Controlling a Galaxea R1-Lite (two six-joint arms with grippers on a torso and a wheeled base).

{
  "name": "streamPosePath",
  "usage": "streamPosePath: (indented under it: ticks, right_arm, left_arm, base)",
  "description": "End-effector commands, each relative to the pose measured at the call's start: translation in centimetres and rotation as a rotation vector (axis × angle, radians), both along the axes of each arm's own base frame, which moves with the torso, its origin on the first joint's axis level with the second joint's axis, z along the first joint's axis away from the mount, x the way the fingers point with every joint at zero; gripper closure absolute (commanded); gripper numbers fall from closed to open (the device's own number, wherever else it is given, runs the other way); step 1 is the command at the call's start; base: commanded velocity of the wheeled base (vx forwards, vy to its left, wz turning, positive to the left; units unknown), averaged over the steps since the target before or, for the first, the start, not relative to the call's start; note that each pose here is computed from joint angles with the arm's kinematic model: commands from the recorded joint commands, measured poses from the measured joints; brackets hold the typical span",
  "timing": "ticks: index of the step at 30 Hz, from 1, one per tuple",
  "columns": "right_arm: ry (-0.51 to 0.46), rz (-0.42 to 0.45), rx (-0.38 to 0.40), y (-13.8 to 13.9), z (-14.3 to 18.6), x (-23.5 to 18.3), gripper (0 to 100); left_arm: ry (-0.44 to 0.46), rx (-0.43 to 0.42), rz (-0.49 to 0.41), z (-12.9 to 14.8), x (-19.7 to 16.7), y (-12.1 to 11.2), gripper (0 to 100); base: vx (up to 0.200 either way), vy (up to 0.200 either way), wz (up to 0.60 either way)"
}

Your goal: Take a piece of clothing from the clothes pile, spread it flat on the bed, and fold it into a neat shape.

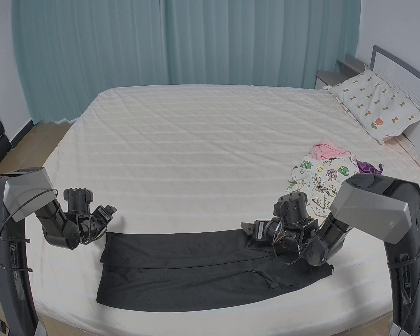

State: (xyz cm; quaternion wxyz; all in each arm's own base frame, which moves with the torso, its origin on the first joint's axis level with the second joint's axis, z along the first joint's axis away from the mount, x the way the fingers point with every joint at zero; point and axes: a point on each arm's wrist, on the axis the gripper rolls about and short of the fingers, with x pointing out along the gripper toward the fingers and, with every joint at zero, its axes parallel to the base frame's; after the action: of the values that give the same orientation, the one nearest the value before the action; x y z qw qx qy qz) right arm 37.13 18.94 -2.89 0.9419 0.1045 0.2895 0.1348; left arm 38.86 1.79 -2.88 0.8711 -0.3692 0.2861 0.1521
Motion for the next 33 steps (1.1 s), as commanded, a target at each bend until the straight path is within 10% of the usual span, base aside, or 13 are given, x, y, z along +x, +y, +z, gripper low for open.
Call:
streamPosePath:
  ticks: [1, 8, 9, 29, 30, 33]
  right_arm:
    - [0.006, 0.035, -0.071, 1.1, -2.3, 0.4, 0]
    - [-0.017, 0.071, -0.13, 1.4, -3.3, 1.0, 0]
    - [-0.019, 0.069, -0.13, 1.5, -3.5, 1.3, 100]
    - [-0.112, 0.064, -0.109, 3.6, -2.6, 1.3, 100]
    - [-0.112, 0.064, -0.11, 3.6, -2.6, 1.3, 0]
    - [-0.123, 0.058, -0.1, 3.7, -2.4, 1.4, 0]
  left_arm:
    - [0.001, 0.0, 0.001, 0.0, -0.1, 0.0, 0]
    - [0.003, 0.0, 0.001, 0.0, -0.1, 0.0, 0]
    - [0.004, 0.0, 0.001, 0.0, -0.2, 0.0, 0]
    - [0.006, 0.0, 0.001, -0.1, -0.2, 0.0, 0]
    - [0.006, 0.0, 0.001, -0.1, -0.2, 0.0, 0]
    - [0.006, 0.001, 0.001, -0.1, -0.2, 0.0, 0]
  base:
    - [0.0, 0.0, 0.0]
    - [0.0, 0.0, 0.0]
    - [0.0, 0.0, 0.0]
    - [0.0, 0.0, 0.0]
    - [0.0, 0.0, 0.0]
    - [0.0, 0.0, 0.0]
